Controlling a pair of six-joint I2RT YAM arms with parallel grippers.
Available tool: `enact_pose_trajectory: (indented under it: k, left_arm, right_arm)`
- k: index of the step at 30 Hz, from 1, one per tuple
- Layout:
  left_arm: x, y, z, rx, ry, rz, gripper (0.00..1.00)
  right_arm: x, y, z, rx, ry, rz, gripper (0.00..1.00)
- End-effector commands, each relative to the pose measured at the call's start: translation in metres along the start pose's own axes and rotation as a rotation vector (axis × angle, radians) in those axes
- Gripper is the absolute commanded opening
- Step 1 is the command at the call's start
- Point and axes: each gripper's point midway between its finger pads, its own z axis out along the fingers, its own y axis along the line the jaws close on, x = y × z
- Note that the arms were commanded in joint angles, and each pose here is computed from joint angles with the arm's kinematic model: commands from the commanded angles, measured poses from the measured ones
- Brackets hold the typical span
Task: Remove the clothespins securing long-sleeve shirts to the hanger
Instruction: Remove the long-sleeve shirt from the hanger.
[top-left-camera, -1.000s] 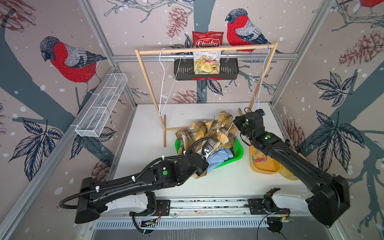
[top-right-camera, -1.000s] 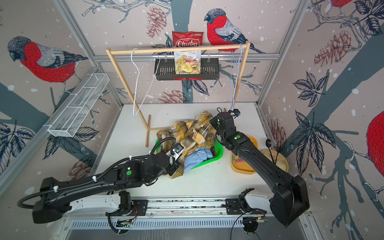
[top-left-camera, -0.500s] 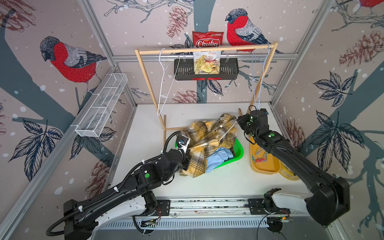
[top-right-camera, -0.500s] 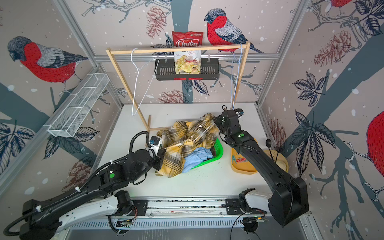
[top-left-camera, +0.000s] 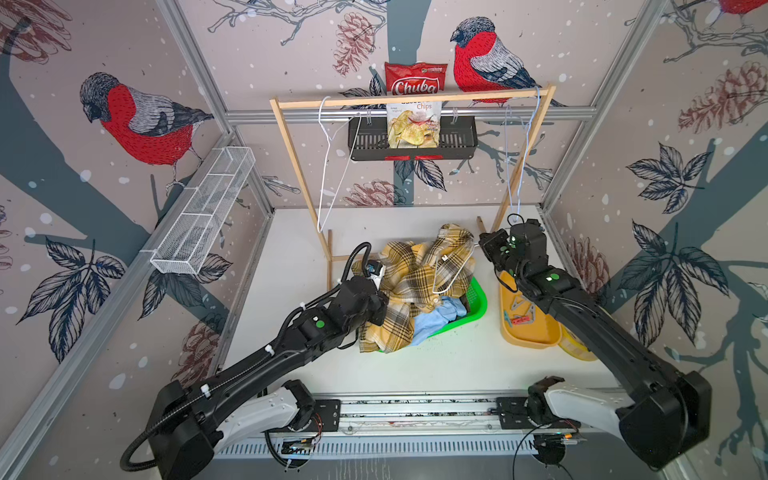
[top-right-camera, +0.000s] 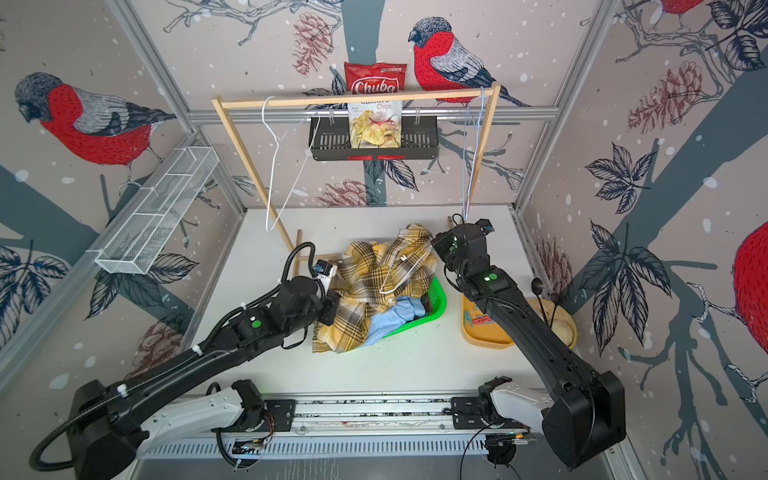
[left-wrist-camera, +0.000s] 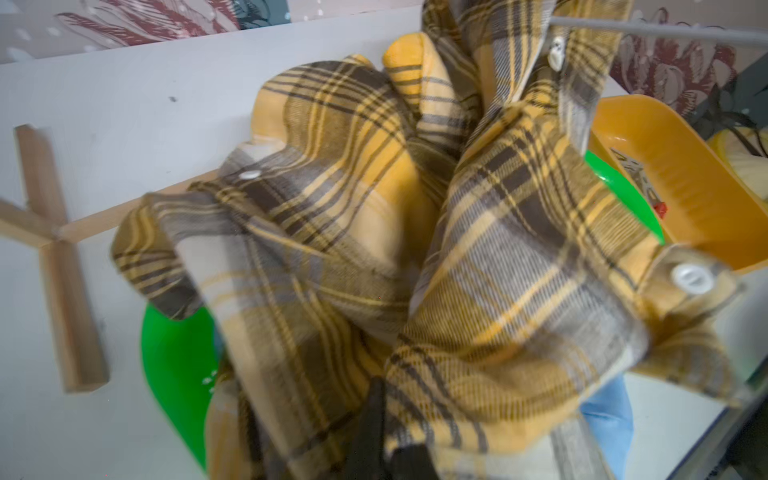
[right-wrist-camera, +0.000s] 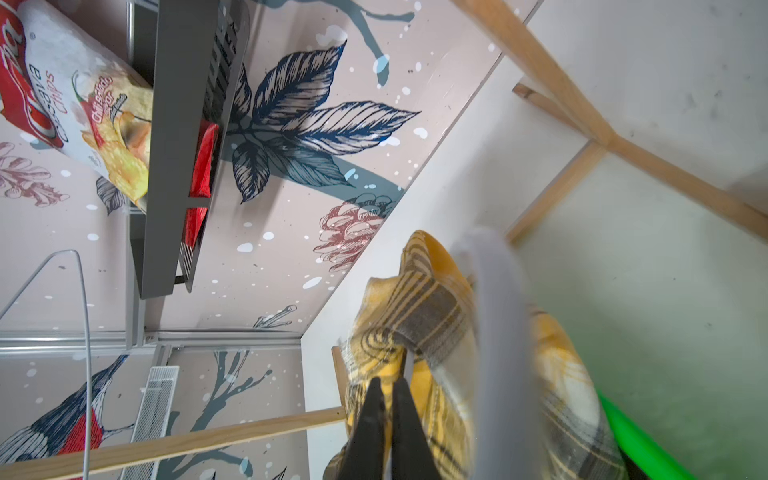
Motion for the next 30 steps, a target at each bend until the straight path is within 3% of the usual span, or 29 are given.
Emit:
enact_pose_trajectory:
  k: [1,5,10,13,16,22,25,30]
  left_arm:
    - [-0.029,-0.020,0.012,0.074,-0.059,-0.009,0.00]
    - [-0.026,-0.010,0.039,-0.018,-0.004,-0.066,0.00]
    - [0.005,-0.007,0.062,-0.031,0.097,-0.116,0.00]
    - [0.015,-0.010,0.070,-0.020,0.136,-0.109,0.26]
    - [0.002,-0.012,0.068,-0.022,0.124,-0.085,0.51]
    - [-0.057,-0.025,0.014,0.038,-0.050,0.077,0.73]
    - [-0.077,-0.036,-0.023,0.078,-0.114,0.195,0.79]
    - [-0.080,-0.073,-0.083,0.162,-0.218,0.483,0.82]
  right_arm:
    - [0.006,0.011,-0.001,-0.054,0.024,0.021,0.00]
    - [0.012,0.008,-0.002,-0.048,0.040,0.023,0.00]
    - [0.015,0.003,-0.003,-0.042,0.050,0.025,0.00]
    - [0.016,0.006,-0.003,-0.054,0.059,0.025,0.00]
    - [0.018,0.010,-0.004,-0.070,0.074,0.027,0.00]
    - [0.015,0.007,-0.004,-0.056,0.075,0.023,0.00]
    - [0.015,0.005,-0.005,-0.050,0.075,0.023,0.00]
    - [0.017,0.002,-0.003,-0.043,0.081,0.025,0.00]
